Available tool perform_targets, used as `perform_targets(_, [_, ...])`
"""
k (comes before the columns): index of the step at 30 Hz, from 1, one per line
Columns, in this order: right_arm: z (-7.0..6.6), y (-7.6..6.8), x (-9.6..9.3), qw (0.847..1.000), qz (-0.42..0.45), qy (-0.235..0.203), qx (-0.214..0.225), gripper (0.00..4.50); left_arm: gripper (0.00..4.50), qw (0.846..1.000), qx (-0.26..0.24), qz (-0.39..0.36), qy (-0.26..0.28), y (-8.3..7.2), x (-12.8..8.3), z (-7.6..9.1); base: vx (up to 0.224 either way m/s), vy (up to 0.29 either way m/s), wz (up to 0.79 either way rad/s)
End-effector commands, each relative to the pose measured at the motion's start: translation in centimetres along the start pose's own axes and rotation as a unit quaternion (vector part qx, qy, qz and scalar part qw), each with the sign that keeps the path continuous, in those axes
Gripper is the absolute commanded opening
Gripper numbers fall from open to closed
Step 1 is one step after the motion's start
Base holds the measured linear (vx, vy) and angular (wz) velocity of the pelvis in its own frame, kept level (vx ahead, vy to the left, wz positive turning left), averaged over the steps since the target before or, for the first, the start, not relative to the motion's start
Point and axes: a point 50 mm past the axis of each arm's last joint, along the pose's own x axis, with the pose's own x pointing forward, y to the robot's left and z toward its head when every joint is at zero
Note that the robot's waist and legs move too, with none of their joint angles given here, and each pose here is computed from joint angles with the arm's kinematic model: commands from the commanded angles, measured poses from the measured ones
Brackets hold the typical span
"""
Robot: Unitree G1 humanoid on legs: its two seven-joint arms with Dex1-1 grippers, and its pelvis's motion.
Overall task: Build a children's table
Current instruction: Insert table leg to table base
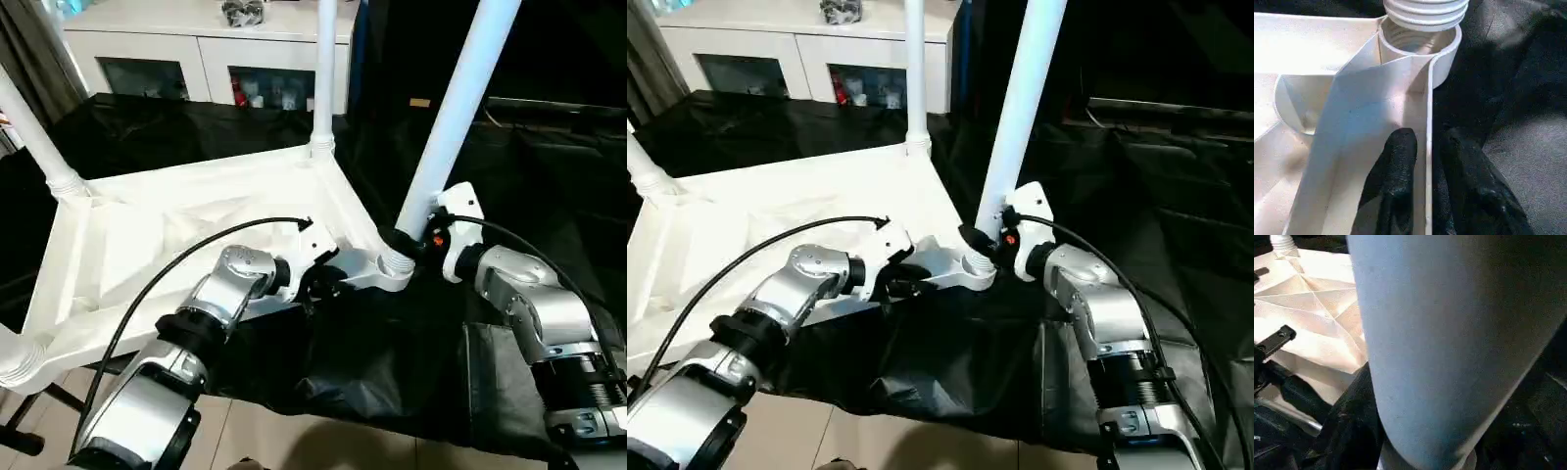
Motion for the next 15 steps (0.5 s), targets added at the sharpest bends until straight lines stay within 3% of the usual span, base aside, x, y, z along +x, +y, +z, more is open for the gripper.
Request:
perform_targets(1, [0.0, 0.0, -0.1, 1.0, 0.004, 0.003, -0.009, 1.93, 0.8, 1.0, 0.006, -0.004, 0.02, 0.2, -0.2, -0.3, 0.0, 0.0, 0.0])
perform_targets(9, [-0.3, 0.1, -0.2, 0.999, 0.025, 0.017, -0.015, 1.93, 0.23, 0.999, 0.011, -0.023, 0.027, 0.0, -0.4, -0.7, 0.0, 0.0, 0.0])
perform_targets(15, [-0.8, 0.5, -0.7, 0.997, 0.064, 0.041, -0.018, 1.93, 0.0, 0.996, 0.042, -0.075, -0.013, -0.7, -1.5, -0.9, 0.0, 0.0, 0.0])
